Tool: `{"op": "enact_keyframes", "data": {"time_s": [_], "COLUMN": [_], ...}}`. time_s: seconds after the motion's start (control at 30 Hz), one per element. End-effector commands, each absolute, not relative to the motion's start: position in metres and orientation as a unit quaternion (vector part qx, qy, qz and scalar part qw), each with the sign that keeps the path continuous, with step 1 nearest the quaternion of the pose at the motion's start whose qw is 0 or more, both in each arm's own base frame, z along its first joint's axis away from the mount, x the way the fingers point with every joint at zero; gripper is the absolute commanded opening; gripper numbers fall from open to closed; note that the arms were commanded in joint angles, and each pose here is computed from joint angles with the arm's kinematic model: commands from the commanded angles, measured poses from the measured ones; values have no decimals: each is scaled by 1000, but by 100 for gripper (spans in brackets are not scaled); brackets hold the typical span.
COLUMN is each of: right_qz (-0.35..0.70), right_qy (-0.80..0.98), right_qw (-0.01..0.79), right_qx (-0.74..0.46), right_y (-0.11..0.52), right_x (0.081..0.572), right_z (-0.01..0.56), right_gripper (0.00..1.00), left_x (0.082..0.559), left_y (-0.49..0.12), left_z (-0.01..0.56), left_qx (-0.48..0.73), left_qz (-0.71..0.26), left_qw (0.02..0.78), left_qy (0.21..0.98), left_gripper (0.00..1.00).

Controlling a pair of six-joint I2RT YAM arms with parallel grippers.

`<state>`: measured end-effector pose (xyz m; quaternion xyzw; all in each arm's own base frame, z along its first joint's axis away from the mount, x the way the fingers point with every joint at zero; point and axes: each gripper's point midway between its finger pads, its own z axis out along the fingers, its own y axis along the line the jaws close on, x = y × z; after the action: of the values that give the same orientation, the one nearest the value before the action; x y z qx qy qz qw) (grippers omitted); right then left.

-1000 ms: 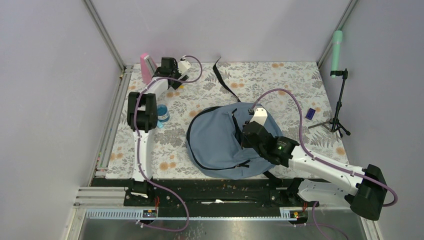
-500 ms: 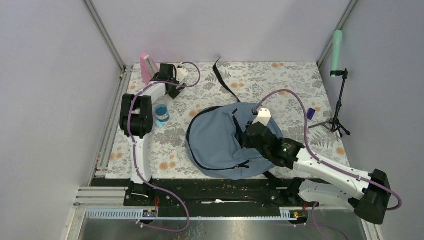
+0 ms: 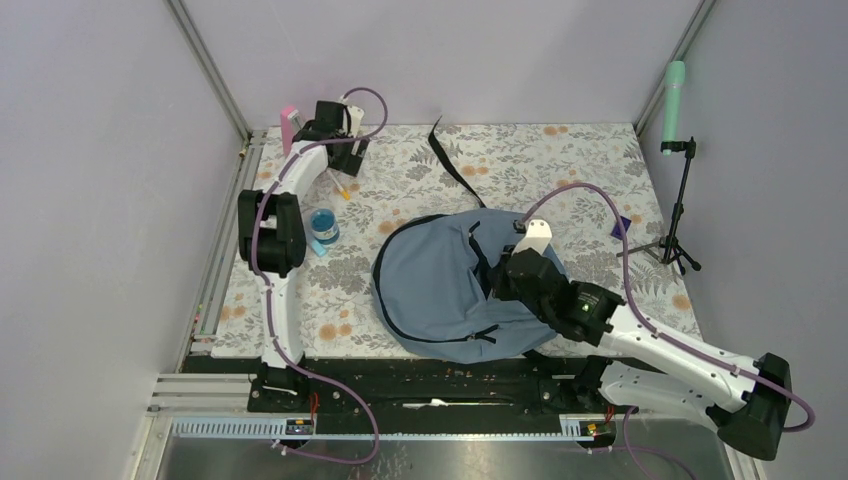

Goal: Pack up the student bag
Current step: Move the stationery to the center of the board.

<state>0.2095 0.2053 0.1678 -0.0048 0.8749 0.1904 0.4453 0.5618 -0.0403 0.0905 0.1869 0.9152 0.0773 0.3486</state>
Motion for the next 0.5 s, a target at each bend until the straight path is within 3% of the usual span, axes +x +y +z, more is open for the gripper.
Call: {"op": "enact_keyframes", "data": {"time_s": [0.0,0.27,0.47], "right_qz": [220,220,219], "right_qy": [858,851,849], "right_qw": [464,477,480], "right_qx": [2,14,17], "right_y": [206,195,193], "right_x": [208,206,206], "right_z": [188,192,194], "right_gripper": [0,0,0], "left_x": [558,560,561], "left_y": [-41,-29,-28], "left_z": [84,77,70], "left_qx": [69,-119,-152], "left_qz": [51,-30,-44], "left_qw": [316,312,310], "left_qy": [945,942,938], "left_gripper": [82,67,59]}}
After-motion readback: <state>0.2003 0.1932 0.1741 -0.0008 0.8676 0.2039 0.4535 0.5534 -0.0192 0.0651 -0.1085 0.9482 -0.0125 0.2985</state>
